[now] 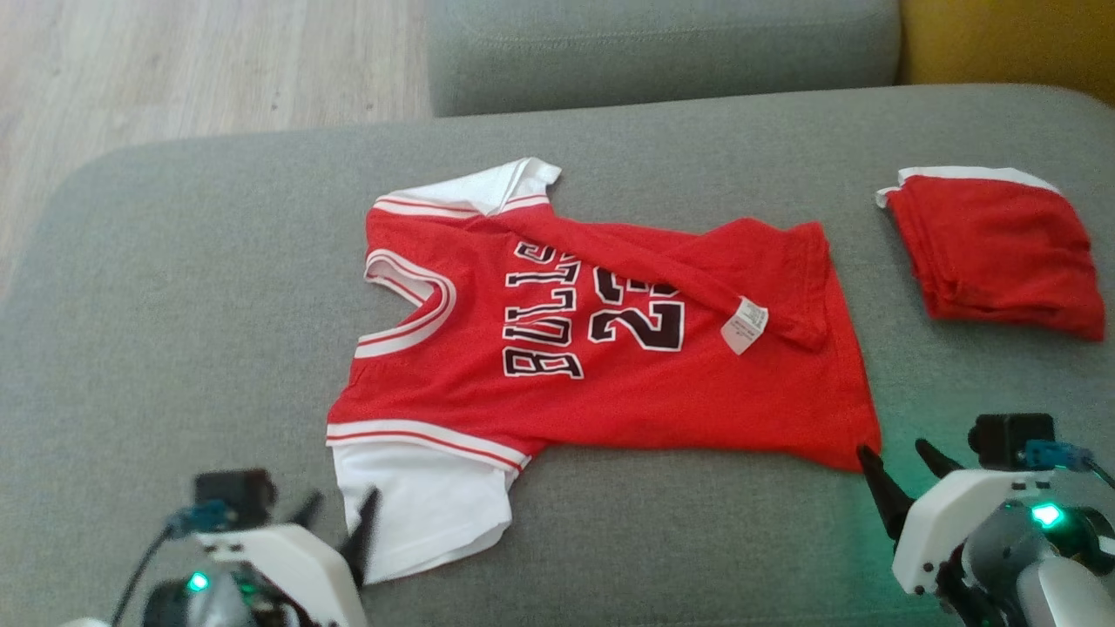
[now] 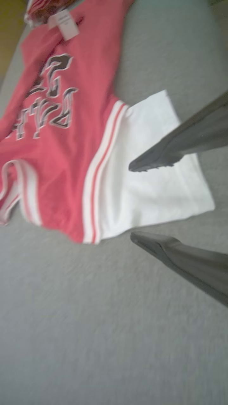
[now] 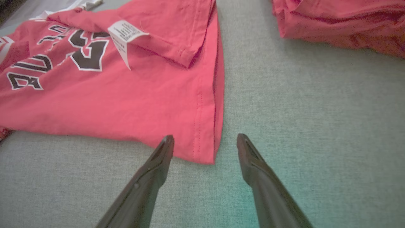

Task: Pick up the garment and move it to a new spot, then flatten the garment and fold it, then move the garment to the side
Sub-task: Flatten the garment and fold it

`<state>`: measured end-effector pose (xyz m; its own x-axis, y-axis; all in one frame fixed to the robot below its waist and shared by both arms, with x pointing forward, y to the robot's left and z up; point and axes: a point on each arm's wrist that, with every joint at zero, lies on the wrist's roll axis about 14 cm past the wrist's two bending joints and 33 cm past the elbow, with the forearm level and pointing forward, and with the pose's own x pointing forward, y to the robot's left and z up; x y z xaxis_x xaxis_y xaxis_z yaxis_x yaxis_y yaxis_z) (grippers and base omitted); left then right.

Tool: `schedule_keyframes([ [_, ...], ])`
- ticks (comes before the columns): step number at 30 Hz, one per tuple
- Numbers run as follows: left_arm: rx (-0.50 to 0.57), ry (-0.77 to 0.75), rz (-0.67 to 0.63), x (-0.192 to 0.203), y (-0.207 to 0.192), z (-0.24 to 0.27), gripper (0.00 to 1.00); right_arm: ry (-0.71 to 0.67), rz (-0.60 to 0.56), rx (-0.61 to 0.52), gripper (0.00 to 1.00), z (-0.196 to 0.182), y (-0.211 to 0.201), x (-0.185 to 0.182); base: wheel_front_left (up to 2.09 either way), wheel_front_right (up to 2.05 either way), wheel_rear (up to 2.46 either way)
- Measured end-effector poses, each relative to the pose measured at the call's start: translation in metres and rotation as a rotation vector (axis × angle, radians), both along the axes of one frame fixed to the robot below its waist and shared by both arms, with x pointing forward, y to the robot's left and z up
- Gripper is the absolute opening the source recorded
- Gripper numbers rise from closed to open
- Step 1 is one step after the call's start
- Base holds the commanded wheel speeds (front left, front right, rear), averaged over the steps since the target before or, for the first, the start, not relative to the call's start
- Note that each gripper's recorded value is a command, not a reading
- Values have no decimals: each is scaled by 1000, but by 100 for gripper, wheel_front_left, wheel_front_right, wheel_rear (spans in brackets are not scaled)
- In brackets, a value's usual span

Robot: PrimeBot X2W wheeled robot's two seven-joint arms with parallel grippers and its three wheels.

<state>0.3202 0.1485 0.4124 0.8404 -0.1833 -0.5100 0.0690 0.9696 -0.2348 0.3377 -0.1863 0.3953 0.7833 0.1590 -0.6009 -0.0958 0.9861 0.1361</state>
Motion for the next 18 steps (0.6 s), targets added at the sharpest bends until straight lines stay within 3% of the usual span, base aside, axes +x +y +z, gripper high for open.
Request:
schedule_keyframes([
  [7,-61,261,-85,-32,-24,-35,100,108,25,-3,100,-19,6,-5,0,0,0],
  [18,-20,333,-26,-35,-10,-51,100,144,27,1,100,-30,9,-3,0,0,0],
])
